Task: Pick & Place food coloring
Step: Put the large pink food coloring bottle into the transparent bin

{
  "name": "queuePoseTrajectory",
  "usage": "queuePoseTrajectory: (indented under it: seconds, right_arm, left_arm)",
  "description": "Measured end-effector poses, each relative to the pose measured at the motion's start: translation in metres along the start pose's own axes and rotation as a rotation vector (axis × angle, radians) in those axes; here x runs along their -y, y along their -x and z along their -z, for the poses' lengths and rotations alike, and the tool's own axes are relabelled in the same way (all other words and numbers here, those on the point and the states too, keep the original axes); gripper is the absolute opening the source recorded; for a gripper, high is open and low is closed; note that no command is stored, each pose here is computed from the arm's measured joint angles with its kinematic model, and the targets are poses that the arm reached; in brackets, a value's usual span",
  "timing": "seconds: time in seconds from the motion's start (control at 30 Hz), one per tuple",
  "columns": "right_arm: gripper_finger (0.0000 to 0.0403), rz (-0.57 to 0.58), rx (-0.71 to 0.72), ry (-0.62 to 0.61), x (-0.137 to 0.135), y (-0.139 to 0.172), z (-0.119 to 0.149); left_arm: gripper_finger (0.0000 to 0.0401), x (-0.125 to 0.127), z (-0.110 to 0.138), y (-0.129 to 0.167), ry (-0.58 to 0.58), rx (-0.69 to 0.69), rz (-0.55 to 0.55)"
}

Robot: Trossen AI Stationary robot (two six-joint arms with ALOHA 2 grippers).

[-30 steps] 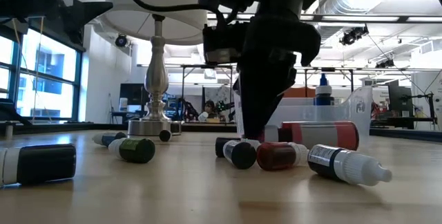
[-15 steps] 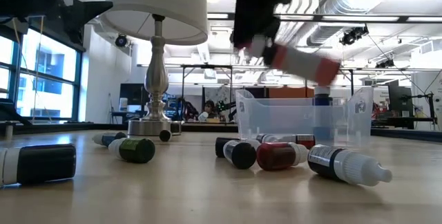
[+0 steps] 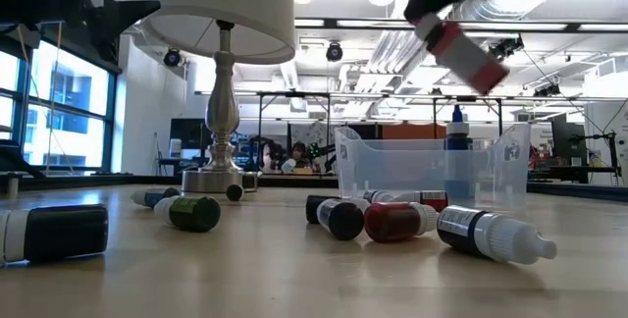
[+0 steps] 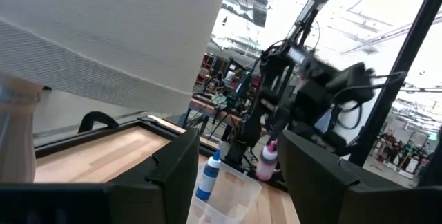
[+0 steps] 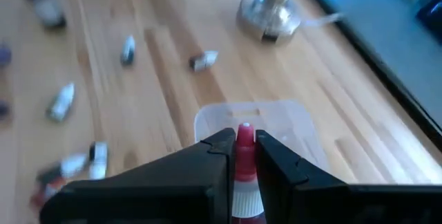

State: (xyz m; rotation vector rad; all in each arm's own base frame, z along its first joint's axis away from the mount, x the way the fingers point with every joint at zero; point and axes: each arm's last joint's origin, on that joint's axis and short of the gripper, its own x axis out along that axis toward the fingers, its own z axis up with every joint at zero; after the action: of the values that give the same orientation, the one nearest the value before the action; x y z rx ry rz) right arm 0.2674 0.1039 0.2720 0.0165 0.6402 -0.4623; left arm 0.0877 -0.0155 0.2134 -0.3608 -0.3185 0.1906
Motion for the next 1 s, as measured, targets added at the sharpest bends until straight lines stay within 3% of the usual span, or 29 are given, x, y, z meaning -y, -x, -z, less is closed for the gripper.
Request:
queuePoseTrajectory:
  seconds: [0.23,0.53,0.77,1.0]
  right_arm:
    - [0.0035,0.075,0.261,-0.021,0.015,-0.020,0.068]
    - [0.0036,0.112,0.304,-0.054,0.036,-0.036,0.125]
    - [0.0038,0.134,0.301,-0.043,0.046,-0.039,0.144]
    - [0.0040,0.135,0.334,-0.022,0.048,-0.039,0.147]
  left_arm:
    - [0.0195,0.000,-0.001,0.000,0.005,0.010,-0.011]
    - [0.0195,0.000,-0.001,0.000,0.005,0.011,-0.016]
    - [0.0195,-0.001,-0.001,0.000,0.005,0.017,-0.044]
    - [0.0195,-0.002,-0.001,0.000,0.005,0.021,-0.065]
